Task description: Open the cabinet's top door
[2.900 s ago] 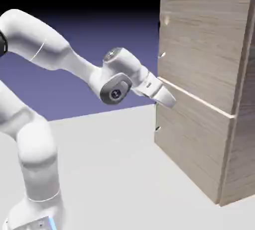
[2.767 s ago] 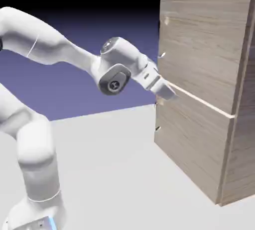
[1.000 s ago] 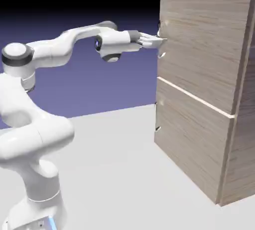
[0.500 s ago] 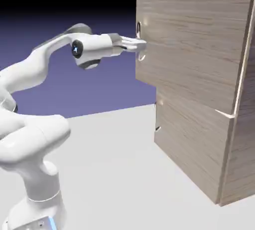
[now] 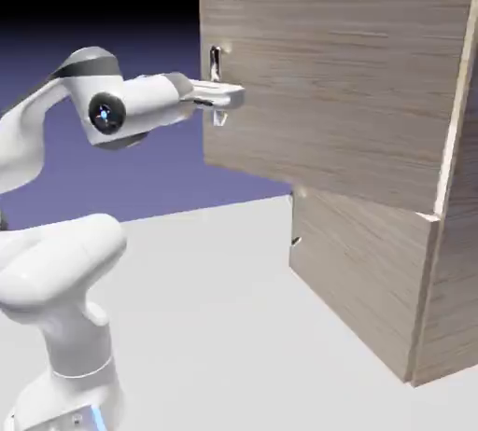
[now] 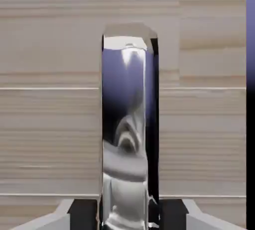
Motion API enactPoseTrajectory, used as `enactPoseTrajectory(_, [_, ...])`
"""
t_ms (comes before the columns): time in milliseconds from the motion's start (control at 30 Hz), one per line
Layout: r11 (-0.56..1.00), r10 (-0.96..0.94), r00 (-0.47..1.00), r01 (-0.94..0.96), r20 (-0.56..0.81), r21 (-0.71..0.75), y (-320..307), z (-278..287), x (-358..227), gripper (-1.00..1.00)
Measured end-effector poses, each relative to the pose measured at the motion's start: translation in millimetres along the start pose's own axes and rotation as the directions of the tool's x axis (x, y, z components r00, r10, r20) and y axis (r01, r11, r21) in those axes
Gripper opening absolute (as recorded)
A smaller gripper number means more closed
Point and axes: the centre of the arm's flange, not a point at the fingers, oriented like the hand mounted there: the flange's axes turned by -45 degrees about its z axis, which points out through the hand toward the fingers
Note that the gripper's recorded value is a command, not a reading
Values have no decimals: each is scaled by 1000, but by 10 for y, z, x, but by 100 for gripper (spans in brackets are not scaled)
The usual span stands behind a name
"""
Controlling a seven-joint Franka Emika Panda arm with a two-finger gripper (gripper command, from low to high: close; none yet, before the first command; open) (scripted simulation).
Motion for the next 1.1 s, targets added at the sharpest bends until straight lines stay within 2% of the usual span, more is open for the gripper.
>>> enactPoseTrajectory(500, [977, 0, 1000, 0, 0, -215, -417, -908, 0, -100])
enactPoseTrajectory(1100, [857, 0, 1000, 1, 0, -516, -1385, -2051, 0, -100])
